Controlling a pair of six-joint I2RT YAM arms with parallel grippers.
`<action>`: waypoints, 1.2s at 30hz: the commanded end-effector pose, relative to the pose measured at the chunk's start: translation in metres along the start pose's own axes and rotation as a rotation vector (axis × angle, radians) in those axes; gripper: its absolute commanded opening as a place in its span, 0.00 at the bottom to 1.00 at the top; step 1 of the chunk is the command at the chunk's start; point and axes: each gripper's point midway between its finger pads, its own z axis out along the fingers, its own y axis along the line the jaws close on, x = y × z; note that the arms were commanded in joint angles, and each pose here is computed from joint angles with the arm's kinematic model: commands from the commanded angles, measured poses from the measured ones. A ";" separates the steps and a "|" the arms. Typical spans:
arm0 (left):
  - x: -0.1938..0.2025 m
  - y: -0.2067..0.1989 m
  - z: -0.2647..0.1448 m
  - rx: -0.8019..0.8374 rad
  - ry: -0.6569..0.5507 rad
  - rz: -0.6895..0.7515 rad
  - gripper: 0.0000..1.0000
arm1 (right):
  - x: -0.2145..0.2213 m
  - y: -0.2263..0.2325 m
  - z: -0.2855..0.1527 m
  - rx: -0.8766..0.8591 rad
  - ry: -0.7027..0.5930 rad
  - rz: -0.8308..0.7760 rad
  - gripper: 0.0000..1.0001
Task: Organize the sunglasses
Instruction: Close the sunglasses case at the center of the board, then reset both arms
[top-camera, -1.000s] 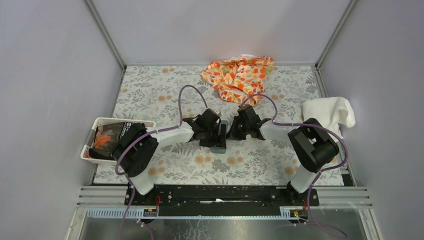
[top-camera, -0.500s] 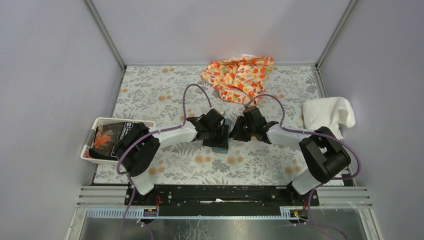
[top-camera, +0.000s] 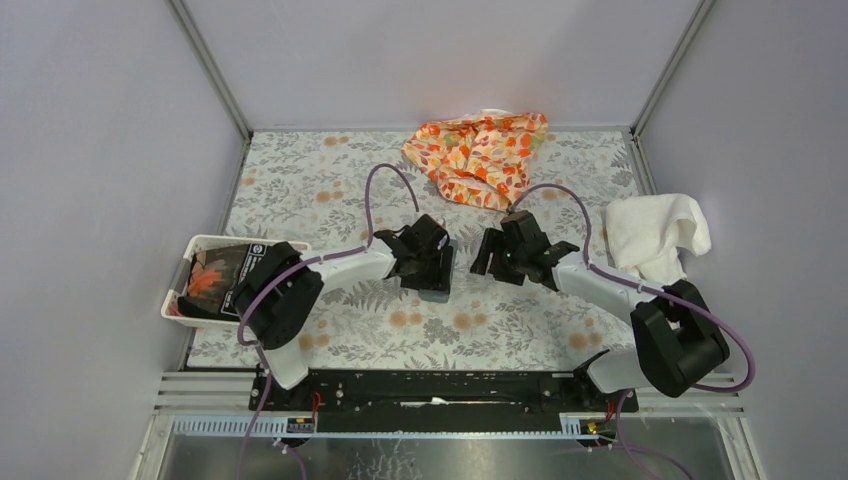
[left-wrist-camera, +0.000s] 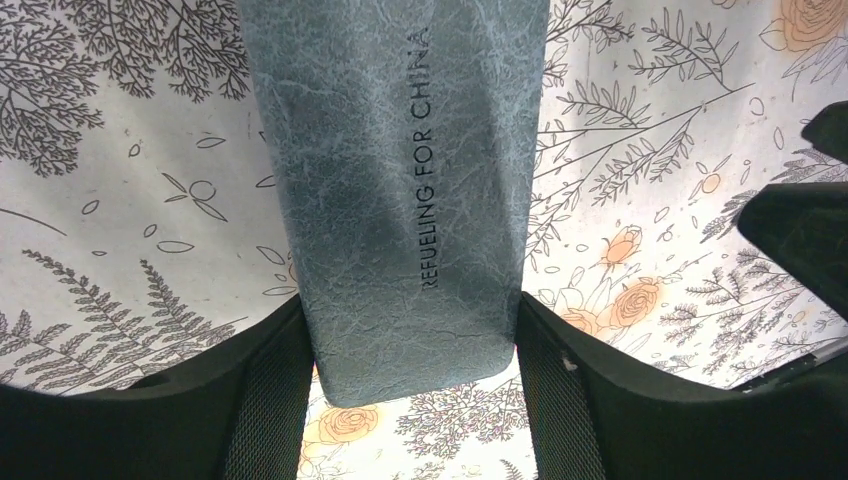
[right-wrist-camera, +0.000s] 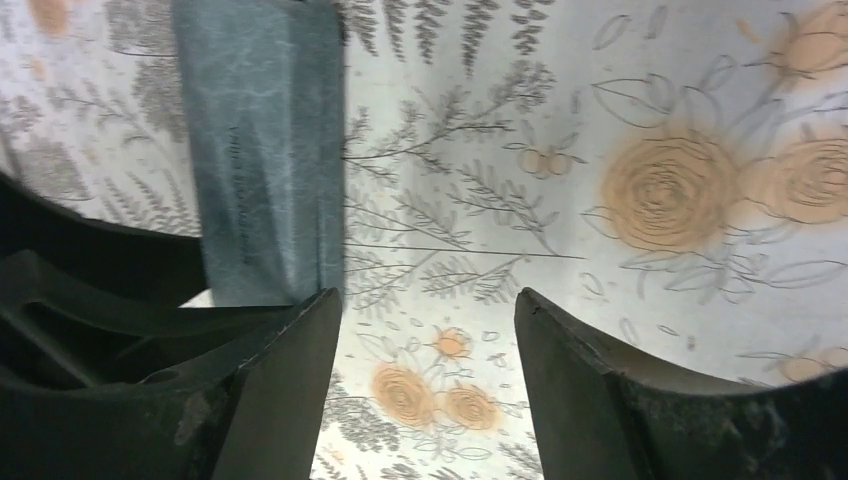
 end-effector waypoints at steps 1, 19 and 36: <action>-0.009 0.005 -0.003 -0.044 -0.016 0.016 0.67 | -0.015 -0.019 -0.014 0.114 -0.051 -0.062 0.74; -0.083 -0.042 -0.143 0.122 -0.402 0.044 0.97 | -0.106 -0.046 -0.137 0.372 -0.535 -0.110 0.95; -0.088 0.033 -0.223 -0.058 -0.805 -0.091 0.99 | -0.117 -0.074 -0.181 0.402 -0.816 0.018 1.00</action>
